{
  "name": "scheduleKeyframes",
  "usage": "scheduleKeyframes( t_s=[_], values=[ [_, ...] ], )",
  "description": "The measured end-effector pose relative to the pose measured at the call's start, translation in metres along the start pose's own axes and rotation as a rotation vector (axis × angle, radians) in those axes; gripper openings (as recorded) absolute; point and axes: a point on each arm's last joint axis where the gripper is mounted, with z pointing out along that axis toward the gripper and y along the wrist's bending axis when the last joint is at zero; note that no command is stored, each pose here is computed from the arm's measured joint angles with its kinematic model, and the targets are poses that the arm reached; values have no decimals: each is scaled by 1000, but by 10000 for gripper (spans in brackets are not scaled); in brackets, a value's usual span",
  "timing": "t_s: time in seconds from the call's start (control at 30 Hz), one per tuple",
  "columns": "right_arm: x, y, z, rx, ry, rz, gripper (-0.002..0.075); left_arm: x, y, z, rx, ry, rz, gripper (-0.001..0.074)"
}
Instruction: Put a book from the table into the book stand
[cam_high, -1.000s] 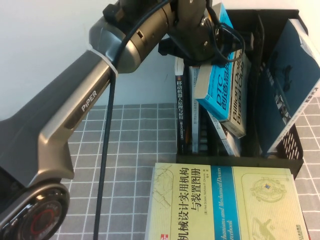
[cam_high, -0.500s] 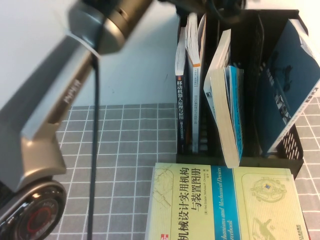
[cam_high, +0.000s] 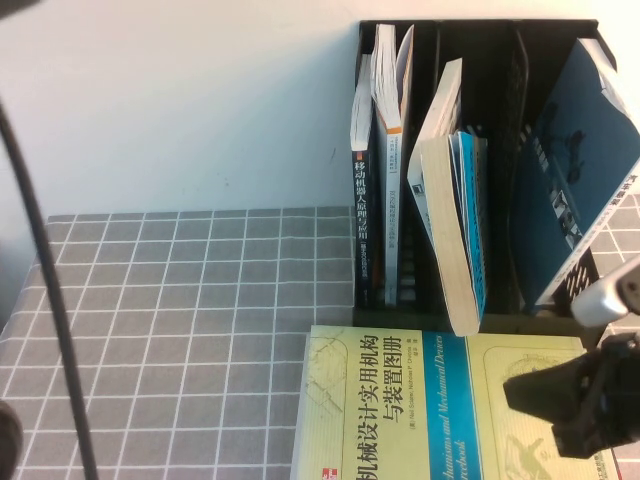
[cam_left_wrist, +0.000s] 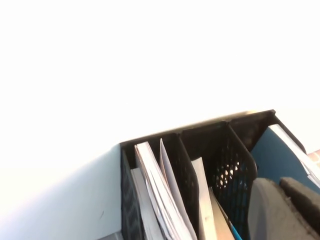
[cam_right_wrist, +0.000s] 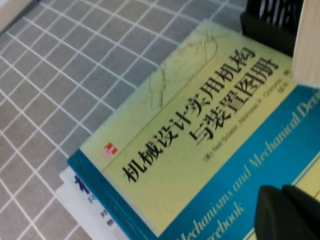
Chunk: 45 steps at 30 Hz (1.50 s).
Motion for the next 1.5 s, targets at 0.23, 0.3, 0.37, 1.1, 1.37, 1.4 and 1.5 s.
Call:
scheduleKeyframes(
  t_s=[0.23,0.3,0.37,1.1,1.37,1.4,1.5],
  values=[
    [0,-18,30,-15,31,45,-2,0,1,-9,3,28,16,1],
    [-7,-26,41,-7,0,40,-2,1,-1,-9,20,37,18,1],
    [-17,-36,52,13,-41,61,-2,1,-2,-10,34,40,25,1],
    [-104,-61,65,143,-246,-111,-2,3,-2,-10,34,55,56,-1],
    [-109,-57,64,92,-269,-64,-3,2,-2,-11,33,51,58,-1],
    [-109,-55,64,69,-274,-39,-3,2,-2,-12,33,49,60,-1],
    [-111,-48,62,-12,-285,22,-3,-2,-1,-22,37,31,62,-1]
  ],
)
